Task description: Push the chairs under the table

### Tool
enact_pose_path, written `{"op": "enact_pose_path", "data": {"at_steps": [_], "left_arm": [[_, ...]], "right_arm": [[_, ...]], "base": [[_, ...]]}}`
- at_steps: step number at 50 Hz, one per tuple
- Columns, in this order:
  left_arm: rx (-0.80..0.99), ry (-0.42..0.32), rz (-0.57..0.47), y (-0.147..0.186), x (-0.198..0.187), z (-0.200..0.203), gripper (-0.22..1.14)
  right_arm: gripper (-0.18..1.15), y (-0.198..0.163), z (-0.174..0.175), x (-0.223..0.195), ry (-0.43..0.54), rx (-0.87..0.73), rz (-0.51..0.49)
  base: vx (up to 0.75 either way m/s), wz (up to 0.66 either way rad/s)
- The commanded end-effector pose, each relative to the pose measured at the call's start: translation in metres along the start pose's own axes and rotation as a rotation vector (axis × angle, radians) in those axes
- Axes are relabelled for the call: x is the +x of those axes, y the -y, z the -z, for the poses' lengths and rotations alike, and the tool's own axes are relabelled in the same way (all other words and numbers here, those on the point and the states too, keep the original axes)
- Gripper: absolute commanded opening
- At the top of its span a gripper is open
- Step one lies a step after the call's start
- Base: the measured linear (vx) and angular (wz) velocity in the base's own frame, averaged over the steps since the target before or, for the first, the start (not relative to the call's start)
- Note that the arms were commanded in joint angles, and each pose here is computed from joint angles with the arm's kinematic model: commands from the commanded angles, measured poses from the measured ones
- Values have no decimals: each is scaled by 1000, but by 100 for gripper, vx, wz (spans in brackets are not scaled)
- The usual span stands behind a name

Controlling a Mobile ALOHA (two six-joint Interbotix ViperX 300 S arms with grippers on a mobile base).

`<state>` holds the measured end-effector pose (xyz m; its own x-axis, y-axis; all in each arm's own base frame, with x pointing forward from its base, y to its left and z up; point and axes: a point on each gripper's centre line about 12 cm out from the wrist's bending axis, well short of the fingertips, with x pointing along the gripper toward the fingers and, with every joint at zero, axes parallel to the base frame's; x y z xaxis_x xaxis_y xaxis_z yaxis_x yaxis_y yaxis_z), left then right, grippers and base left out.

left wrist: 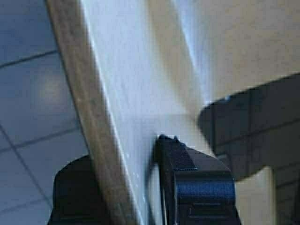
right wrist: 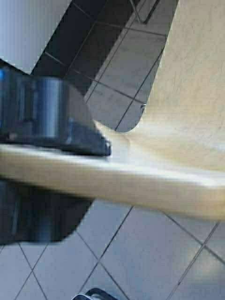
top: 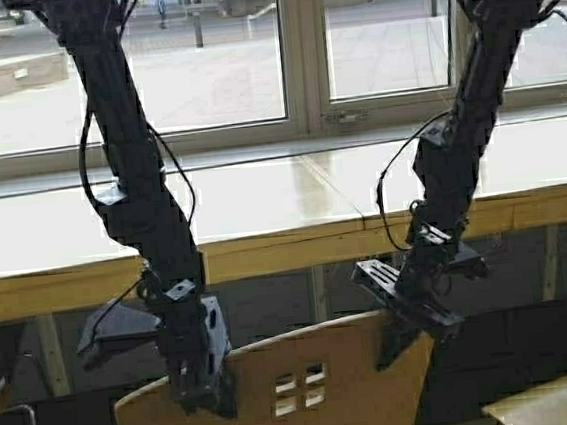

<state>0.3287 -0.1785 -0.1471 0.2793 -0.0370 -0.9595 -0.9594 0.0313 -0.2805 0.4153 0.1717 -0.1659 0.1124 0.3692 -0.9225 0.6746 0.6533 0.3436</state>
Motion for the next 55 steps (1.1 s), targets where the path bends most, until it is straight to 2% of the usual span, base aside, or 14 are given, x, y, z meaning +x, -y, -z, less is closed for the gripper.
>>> {"op": "enact_pose_path", "data": {"at_steps": [1, 22, 32, 55], "left_arm": [[38, 40, 43, 18, 0, -24, 3], [-23, 90, 38, 22, 9, -56, 3], [15, 98, 18, 15, 10, -60, 3], [-4, 92, 56, 34, 13, -63, 3]], "right_arm": [[5, -10, 0, 7, 34, -154, -1], [5, 0, 11, 27, 18, -185, 30], [5, -6, 20, 29, 8, -209, 29], [5, 0, 24, 36, 6, -225, 46]], "base": [[21, 4], [23, 1], [25, -5], [25, 8]]}}
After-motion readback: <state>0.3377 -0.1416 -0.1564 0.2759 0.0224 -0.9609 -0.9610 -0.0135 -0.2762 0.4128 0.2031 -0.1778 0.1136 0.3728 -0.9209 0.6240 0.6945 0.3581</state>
